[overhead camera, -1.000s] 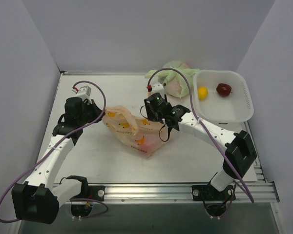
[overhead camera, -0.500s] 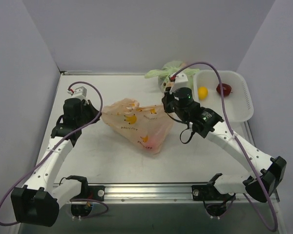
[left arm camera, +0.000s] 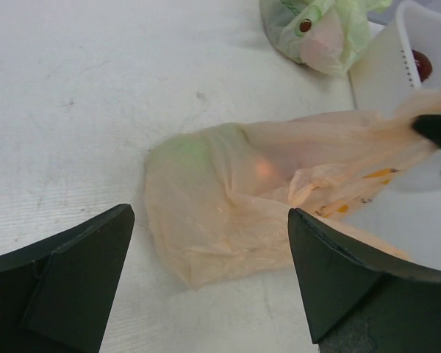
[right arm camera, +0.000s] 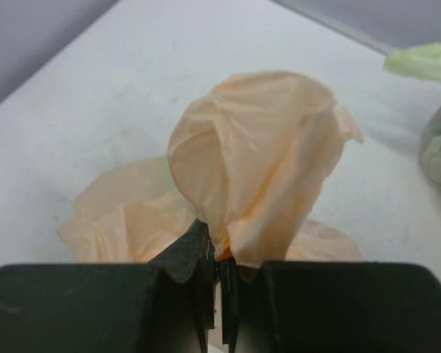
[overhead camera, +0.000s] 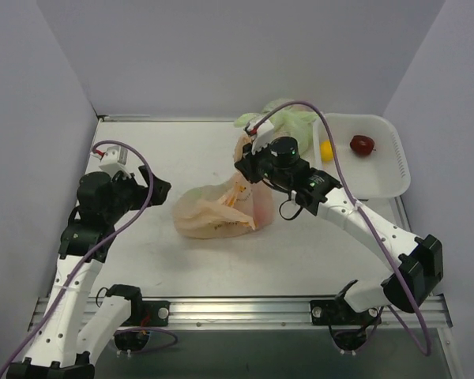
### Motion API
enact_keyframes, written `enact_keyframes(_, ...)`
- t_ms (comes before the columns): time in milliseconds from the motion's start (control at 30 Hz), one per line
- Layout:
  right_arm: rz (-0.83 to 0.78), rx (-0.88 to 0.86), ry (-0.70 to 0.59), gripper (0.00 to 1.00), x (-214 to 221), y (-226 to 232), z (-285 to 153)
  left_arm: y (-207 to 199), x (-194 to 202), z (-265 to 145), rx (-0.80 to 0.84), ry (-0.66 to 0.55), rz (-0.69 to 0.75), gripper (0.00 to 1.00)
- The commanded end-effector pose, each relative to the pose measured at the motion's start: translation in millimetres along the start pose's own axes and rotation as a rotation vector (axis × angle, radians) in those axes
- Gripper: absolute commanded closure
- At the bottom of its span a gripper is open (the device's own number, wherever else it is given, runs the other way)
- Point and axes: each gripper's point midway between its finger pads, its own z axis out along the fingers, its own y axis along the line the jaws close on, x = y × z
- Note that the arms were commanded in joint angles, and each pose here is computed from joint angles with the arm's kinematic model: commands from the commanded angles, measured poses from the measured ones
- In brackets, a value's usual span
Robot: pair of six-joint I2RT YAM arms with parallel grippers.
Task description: Untie the knot of the plastic bag and take out the fruit
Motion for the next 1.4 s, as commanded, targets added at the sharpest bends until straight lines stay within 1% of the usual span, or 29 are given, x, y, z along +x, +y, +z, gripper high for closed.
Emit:
enact_keyframes(0, -0.036, -0.038, -0.015, 1.0, 18, 5, -11, -40, -11, -21, 0.166, 0.011, 0.068, 0.03)
enact_keyframes(67, -0.028, -0.006, 0.025, 1.0, 43, -2, -15, -60, -9, -24, 0.228, 0.03, 0.096, 0.03)
enact_keyframes(100, -0.027, -0.003, 0.038, 1.0, 50, -2, -17, -66, -5, -20, 0.24, 0.052, 0.105, 0.03)
enact_keyframes(167, -0.037, 0.012, 0.05, 1.0, 59, -4, -21, -78, -3, -16, 0.235, 0.059, 0.128, 0.02)
enact_keyframes(200, -0.043, 0.02, 0.065, 1.0, 69, -5, -23, -96, 12, -10, 0.27, 0.113, 0.157, 0.03)
enact_keyframes(233, -0.048, 0.025, 0.071, 1.0, 73, -5, -24, -102, 18, -7, 0.271, 0.129, 0.17, 0.03)
enact_keyframes(267, -0.048, 0.055, 0.059, 1.0, 72, -9, -29, -101, 14, -1, 0.213, 0.106, 0.179, 0.02)
enact_keyframes(300, -0.048, 0.073, 0.071, 1.0, 81, -12, -31, -116, 31, 6, 0.221, 0.149, 0.211, 0.03)
enact_keyframes(333, -0.048, 0.096, 0.063, 1.0, 83, -16, -33, -117, 34, 12, 0.186, 0.147, 0.217, 0.03)
enact_keyframes(367, -0.043, 0.153, 0.037, 1.0, 79, -25, -40, -116, 34, 19, 0.135, 0.129, 0.226, 0.03)
enact_keyframes(400, -0.021, 0.187, 0.027, 1.0, 80, -30, -43, -118, 42, 31, 0.101, 0.144, 0.237, 0.02)
enact_keyframes(433, -0.011, 0.216, 0.035, 1.0, 92, -36, -46, -127, 49, 34, 0.103, 0.146, 0.233, 0.03)
enact_keyframes(467, 0.007, 0.238, 0.015, 1.0, 90, -39, -51, -124, 51, 41, 0.057, 0.132, 0.231, 0.03)
enact_keyframes(500, 0.034, 0.274, 0.008, 1.0, 94, -45, -55, -125, 61, 52, 0.033, 0.157, 0.241, 0.03)
enact_keyframes(567, 0.049, 0.294, 0.011, 1.0, 106, -48, -61, -133, 72, 62, 0.016, 0.166, 0.237, 0.02)
enact_keyframes(600, 0.057, 0.305, 0.01, 1.0, 109, -50, -63, -130, 82, 72, -0.025, 0.179, 0.251, 0.03)
enact_keyframes(700, 0.084, 0.312, 0.018, 1.0, 123, -51, -68, -134, 100, 87, -0.063, 0.199, 0.257, 0.02)
enact_keyframes(767, 0.101, 0.309, 0.026, 1.0, 133, -51, -71, -141, 108, 92, -0.058, 0.204, 0.252, 0.02)
enact_keyframes(833, 0.105, 0.309, 0.023, 1.0, 136, -51, -72, -139, 119, 99, -0.08, 0.219, 0.262, 0.03)
enact_keyframes(900, 0.109, 0.32, 0.024, 1.0, 142, -53, -75, -131, 136, 104, -0.115, 0.248, 0.299, 0.03)
enact_keyframes(967, 0.11, 0.335, 0.019, 1.0, 144, -56, -78, -114, 150, 107, -0.179, 0.279, 0.319, 0.03)
enact_keyframes(1033, 0.107, 0.351, 0.015, 1.0, 145, -60, -80, -98, 159, 105, -0.239, 0.297, 0.34, 0.03)
enact_keyframes(1067, 0.107, 0.36, 0.008, 1.0, 144, -62, -83, -87, 159, 105, -0.279, 0.285, 0.352, 0.04)
enact_keyframes(1200, 0.118, 0.395, -0.011, 1.0, 146, -70, -92, -53, 165, 98, -0.367, 0.278, 0.392, 0.31)
enact_keyframes(1233, 0.123, 0.404, -0.007, 1.0, 150, -72, -94, -44, 161, 98, -0.392, 0.275, 0.392, 0.48)
enact_keyframes(1300, 0.138, 0.433, -0.024, 1.0, 150, -80, -101, -34, 149, 98, -0.416, 0.254, 0.384, 0.6)
enact_keyframes(1333, 0.149, 0.444, -0.014, 1.0, 156, -82, -102, -25, 139, 99, -0.438, 0.247, 0.382, 0.7)
enact_keyframes(1367, 0.159, 0.457, -0.026, 1.0, 155, -86, -106, -20, 131, 99, -0.448, 0.234, 0.374, 0.78)
